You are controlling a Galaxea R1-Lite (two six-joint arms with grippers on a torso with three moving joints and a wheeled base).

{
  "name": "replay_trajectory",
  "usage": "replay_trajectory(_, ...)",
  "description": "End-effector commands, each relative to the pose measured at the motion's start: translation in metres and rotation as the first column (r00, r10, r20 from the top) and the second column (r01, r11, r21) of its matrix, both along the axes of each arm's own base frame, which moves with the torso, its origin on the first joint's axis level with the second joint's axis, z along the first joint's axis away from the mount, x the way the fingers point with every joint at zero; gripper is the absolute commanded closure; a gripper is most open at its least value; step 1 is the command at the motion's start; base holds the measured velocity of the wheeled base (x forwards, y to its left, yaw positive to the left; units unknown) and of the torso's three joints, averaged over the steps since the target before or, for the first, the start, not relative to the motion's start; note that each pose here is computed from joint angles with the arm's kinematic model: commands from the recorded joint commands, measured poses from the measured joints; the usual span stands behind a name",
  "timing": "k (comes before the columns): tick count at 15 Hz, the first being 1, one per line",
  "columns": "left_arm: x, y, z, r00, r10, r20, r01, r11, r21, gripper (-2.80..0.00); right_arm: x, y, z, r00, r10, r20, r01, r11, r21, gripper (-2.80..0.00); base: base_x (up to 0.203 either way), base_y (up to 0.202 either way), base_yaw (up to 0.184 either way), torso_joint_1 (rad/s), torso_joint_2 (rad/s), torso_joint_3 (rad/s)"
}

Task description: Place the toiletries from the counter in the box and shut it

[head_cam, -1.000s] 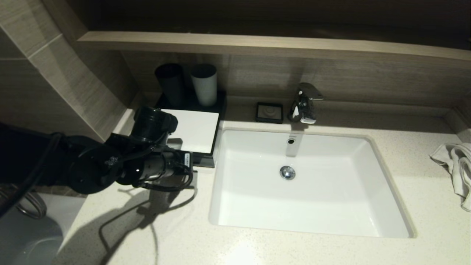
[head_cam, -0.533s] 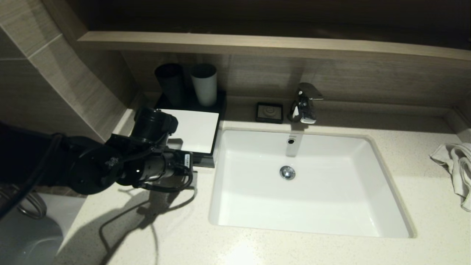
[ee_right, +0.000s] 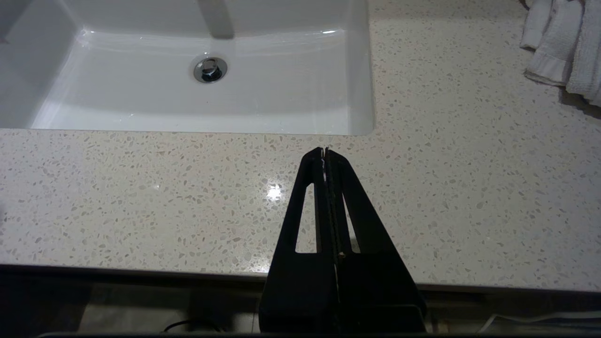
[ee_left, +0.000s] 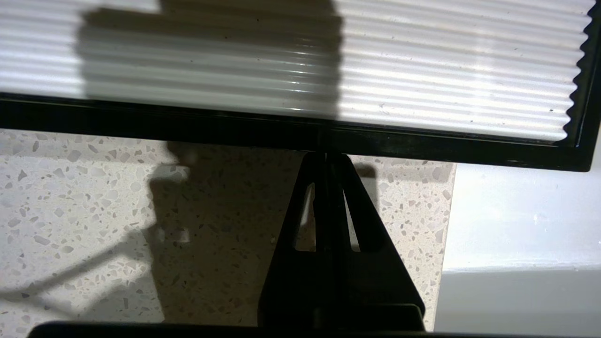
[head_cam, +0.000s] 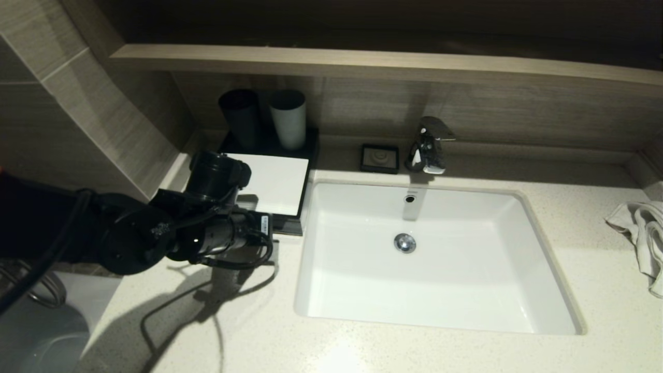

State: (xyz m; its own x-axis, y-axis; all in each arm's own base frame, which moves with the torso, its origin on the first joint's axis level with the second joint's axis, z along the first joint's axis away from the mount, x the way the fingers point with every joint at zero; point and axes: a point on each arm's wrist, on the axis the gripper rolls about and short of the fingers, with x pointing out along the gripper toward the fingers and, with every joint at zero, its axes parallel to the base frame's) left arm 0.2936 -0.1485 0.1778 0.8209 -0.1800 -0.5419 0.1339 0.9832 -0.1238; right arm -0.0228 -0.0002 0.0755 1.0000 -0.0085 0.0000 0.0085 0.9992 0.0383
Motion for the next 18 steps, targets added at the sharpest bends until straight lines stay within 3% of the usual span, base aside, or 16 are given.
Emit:
replay_trajectory(1,0.0,0.0,0.002,1.0,0.003,0.011,-0.003,1.0,-0.007,0.0,0.0,0.0,0.0,1.0,0.0,0.0,0.0,1.0,0.0,0.0,0.0,0.0,0.0,0.0,0.0,0.0)
replay_trajectory(10,-0.029,0.011,0.006,1.0,-0.012,0.006,0.012,1.0,-0.003,0.0,0.0,0.0,0.0,1.0,0.001,-0.002,-0.001,1.0,0.0,0.0,0.0,0.0,0.0,0.0,0.0,0.0)
replay_trajectory(18,-0.082,0.04,0.008,1.0,-0.011,0.012,0.011,1.0,0.002,0.0,0.0,0.0,0.0,1.0,0.001,-0.002,-0.001,1.0,0.0,0.0,0.0,0.0,0.0,0.0,0.0,0.0)
